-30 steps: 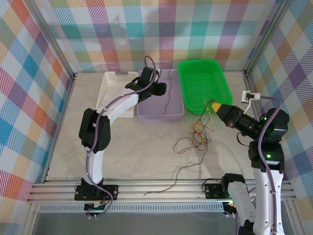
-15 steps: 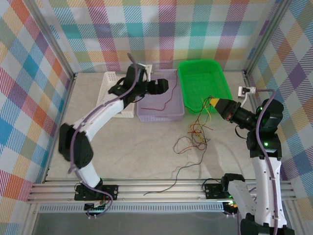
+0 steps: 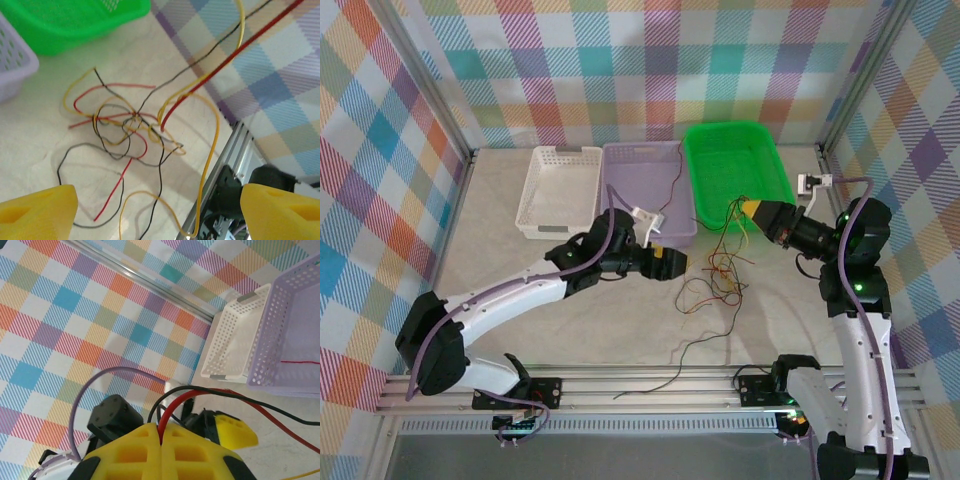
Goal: Untangle the cables
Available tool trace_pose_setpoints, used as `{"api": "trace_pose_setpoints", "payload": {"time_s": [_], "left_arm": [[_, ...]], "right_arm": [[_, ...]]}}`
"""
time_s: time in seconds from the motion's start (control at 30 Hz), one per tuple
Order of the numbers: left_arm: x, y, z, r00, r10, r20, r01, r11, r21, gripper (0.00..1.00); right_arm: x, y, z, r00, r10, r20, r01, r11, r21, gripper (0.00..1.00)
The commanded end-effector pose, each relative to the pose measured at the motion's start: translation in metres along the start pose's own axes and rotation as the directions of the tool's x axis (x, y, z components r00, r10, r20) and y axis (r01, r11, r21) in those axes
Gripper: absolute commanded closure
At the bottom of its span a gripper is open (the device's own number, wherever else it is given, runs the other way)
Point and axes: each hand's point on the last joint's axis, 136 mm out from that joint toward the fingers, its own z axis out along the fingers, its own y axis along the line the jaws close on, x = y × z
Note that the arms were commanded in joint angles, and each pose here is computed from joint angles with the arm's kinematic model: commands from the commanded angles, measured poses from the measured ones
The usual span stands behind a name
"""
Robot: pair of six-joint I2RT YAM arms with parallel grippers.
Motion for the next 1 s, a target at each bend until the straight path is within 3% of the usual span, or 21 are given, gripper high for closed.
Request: {"api": "trace_pose_setpoints", "payload": {"time_s": [0.0,0.37,0.53,0.6,0.7,0.9,0.97], "left_arm": [[-0.001,-0.012,0.006,0.998,0.063,0.032,-0.064,0.997,0.036,0.16],[0.025,-0.031,0.030,0.993,0.113,-0.022,-0.111,0.990,0.083,0.17],[0.025,-0.027,0.032,0.991,0.131,-0.026,-0.129,0.990,0.059,0.23],[0.026,-0.026,0.032,0.991,0.135,-0.027,-0.133,0.990,0.051,0.32],[0.024,-0.026,0.028,0.990,0.139,-0.013,-0.138,0.990,0.043,0.61],[0.013,-0.033,0.004,0.989,0.143,0.047,-0.145,0.989,0.029,1.00],[0.006,-0.036,-0.010,0.986,0.147,0.073,-0.148,0.989,0.009,1.00]], "right_arm": [[0.000,0.011,0.000,0.999,-0.035,-0.006,0.035,0.999,-0.038,1.00],[0.006,0.014,0.003,0.999,-0.036,-0.017,0.035,0.998,-0.046,1.00],[0.008,0.018,0.002,0.999,-0.038,-0.019,0.037,0.998,-0.051,1.00],[0.008,0.018,0.001,0.999,-0.038,-0.017,0.037,0.998,-0.049,1.00],[0.010,0.016,0.001,0.999,-0.033,-0.020,0.032,0.998,-0.046,1.00],[0.015,0.002,0.002,1.000,-0.022,-0.017,0.022,1.000,-0.013,1.00],[0.017,-0.007,0.003,1.000,-0.014,-0.012,0.014,1.000,0.010,1.00]]}}
